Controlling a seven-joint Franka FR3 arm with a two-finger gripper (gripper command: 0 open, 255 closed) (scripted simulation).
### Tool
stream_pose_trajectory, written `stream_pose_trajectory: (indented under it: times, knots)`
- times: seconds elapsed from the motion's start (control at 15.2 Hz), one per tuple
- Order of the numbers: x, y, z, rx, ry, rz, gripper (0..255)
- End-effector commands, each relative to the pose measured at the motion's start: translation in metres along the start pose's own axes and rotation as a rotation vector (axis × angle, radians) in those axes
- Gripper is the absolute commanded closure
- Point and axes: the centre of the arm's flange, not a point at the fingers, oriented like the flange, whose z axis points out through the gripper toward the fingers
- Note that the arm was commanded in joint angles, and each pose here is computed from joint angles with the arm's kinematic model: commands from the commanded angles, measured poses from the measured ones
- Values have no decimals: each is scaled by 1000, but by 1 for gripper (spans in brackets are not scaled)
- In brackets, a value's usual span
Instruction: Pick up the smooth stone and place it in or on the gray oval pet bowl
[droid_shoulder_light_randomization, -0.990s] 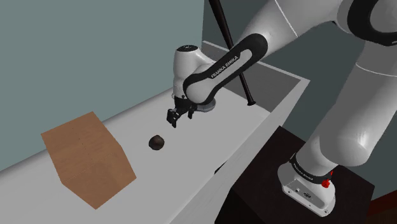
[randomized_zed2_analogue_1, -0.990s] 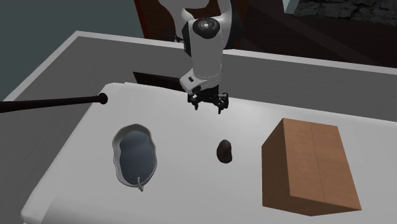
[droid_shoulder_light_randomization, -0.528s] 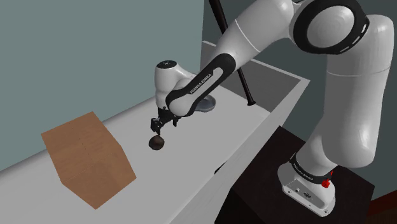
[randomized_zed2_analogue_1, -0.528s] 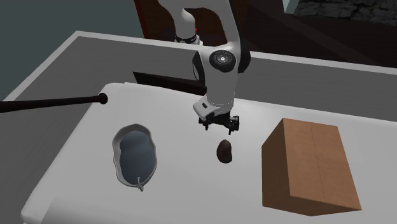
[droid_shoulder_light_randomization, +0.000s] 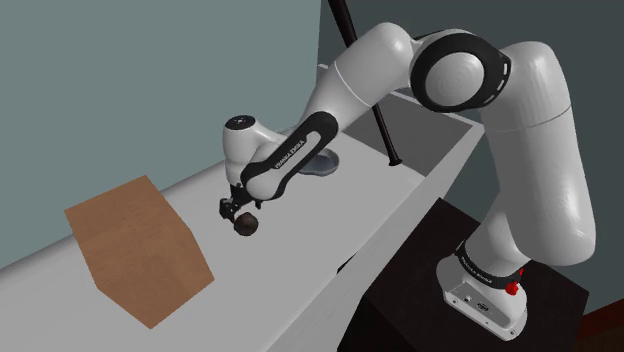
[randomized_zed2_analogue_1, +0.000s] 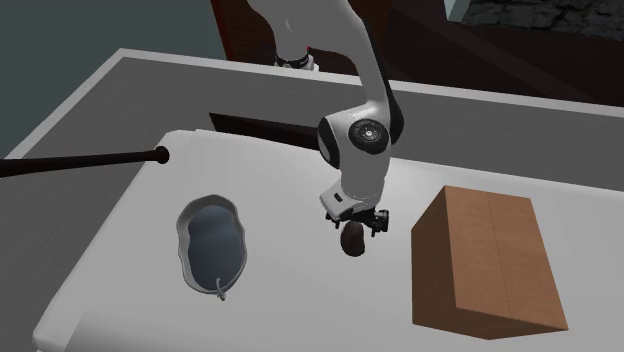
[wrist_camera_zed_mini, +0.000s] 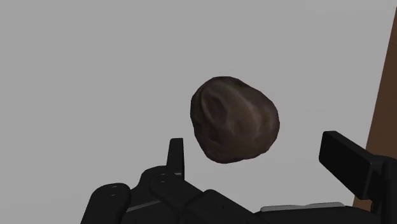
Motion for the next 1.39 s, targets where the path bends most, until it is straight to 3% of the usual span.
stream_pose_trajectory:
  times: [0.0,0.2,0.73,0.79,1.32]
  knots:
    - [1,-1,11,0,1,0,0]
    - [1,-1,30,0,1,0,0]
    - [1,-1,30,0,1,0,0]
    - [1,-1,30,0,1,0,255]
    - [0,0,30,0,1,0,255]
